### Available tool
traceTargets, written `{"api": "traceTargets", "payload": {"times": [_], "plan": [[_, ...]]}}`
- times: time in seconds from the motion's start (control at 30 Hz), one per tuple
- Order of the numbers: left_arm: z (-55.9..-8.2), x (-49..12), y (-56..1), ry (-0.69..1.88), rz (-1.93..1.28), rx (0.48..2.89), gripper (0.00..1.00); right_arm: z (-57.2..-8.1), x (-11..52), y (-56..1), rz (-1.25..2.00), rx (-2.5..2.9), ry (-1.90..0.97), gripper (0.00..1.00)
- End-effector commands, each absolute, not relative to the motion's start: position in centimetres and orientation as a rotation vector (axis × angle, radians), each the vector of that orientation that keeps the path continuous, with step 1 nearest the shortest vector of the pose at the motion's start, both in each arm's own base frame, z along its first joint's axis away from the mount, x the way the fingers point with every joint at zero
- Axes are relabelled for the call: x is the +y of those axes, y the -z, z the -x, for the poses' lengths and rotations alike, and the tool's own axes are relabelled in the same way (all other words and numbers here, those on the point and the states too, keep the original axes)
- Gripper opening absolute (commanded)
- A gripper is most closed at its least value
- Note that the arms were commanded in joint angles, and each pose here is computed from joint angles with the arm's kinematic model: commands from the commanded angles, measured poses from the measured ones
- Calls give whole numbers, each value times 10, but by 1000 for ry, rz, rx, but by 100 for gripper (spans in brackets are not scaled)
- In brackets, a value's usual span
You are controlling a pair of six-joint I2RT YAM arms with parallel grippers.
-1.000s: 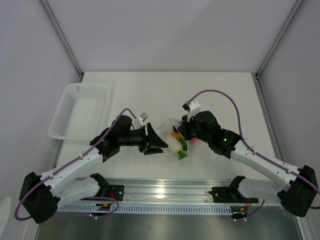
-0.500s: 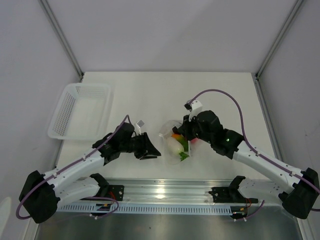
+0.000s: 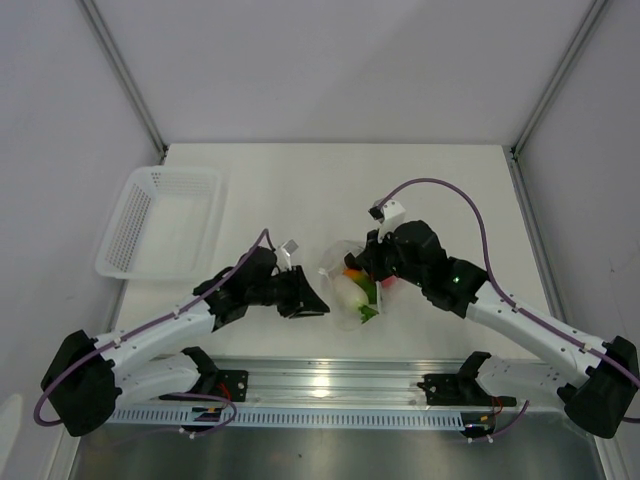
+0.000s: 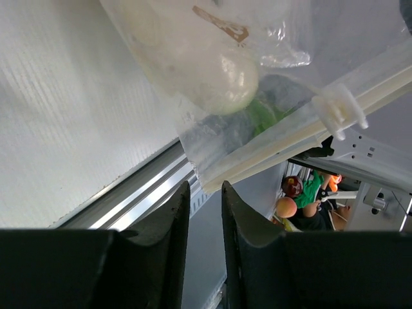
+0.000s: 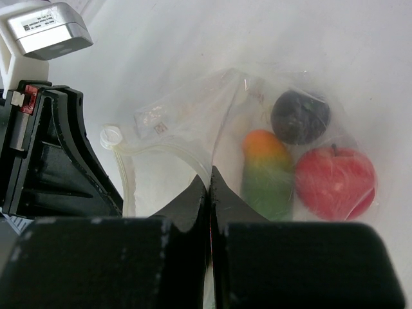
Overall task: Place the food in the zip-top bag and seal the zipper
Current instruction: Adjust the zipper food storage bag at the center of the board.
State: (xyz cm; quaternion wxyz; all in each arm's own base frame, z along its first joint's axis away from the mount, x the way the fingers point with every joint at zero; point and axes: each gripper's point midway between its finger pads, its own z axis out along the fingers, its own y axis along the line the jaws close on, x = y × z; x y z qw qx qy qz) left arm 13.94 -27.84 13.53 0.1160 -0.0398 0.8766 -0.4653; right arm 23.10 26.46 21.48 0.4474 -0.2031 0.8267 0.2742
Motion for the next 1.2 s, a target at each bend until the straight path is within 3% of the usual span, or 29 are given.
{"api": "traceTargets", "payload": {"times": [0.0, 0.67, 0.73, 0.93, 1.17], "plan": [[-145, -290, -151, 1404, 79, 2500, 27, -232, 266, -243, 472, 1984, -721, 0], [-146, -319, -142, 1393, 20, 2530, 30, -226, 267, -253, 456, 1980, -767, 0], [-149, -321, -138, 1369, 24, 2540, 28, -225, 268, -254, 451, 1986, -775, 0], [-159, -321, -142, 1305, 1, 2527, 1, -222, 263, -258, 412, 1998, -783, 0], [-172, -310, -171, 1194, -70, 2435, 1, -214, 264, -254, 405, 2044, -813, 0]]}}
